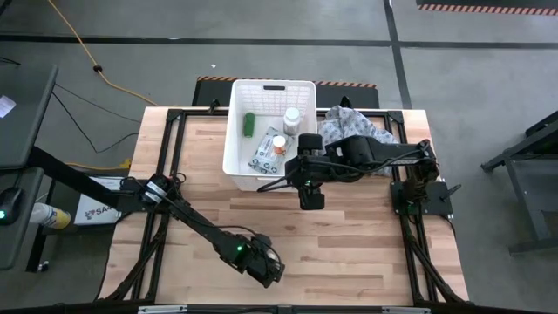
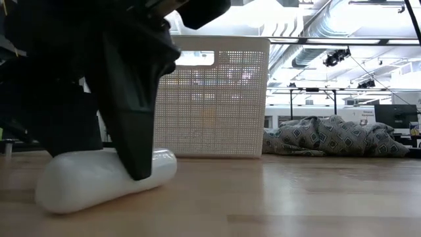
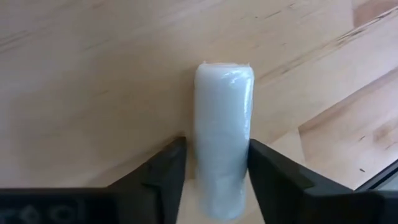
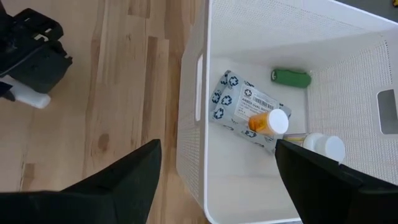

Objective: Pick & place medical supplies in basket/bin
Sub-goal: Put the white bandage into the white laundry organizer

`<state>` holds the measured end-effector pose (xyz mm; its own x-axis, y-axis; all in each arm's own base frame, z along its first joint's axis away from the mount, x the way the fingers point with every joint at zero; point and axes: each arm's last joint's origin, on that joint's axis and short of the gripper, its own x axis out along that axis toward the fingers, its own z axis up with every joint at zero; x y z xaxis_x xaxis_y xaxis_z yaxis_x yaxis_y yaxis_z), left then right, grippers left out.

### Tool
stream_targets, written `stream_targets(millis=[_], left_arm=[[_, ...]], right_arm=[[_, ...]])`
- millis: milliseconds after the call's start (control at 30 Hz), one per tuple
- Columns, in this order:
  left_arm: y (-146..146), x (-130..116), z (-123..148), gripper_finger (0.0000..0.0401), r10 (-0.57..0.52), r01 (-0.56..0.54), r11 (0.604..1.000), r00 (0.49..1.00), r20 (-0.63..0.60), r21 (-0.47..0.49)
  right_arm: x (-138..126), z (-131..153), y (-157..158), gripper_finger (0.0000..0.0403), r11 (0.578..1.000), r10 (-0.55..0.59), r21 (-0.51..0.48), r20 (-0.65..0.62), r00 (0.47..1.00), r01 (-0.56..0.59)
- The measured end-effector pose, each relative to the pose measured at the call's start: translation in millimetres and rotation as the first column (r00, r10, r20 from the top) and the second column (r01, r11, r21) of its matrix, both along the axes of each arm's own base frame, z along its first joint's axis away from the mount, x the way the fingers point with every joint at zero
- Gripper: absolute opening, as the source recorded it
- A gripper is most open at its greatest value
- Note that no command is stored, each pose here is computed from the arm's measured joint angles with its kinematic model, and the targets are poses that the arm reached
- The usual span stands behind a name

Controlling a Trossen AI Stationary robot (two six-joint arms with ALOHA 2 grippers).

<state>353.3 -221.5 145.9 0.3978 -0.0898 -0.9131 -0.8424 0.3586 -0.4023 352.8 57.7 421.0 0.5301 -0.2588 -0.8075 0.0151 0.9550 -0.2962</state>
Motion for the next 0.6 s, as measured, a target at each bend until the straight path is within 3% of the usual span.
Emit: stream_targets(millis=[333,600], left_arm=[[-0.4,4.0,10.0,0.0126,0.013,-0.014,0.999,1.000,0.018,0.050],[-1.9,7.9,31.2,0.0122,-0.015,0.013,0.994,1.000,0.019,0.111]], right_arm=[[0.0,0.0,0.0,0.0304,1.000,0.001,-0.002,0.000,1.000,-0.001],[-0.3,-0.3,-0.1,0.0304,1.000,0.001,-0.003,-0.005,1.000,-0.001]])
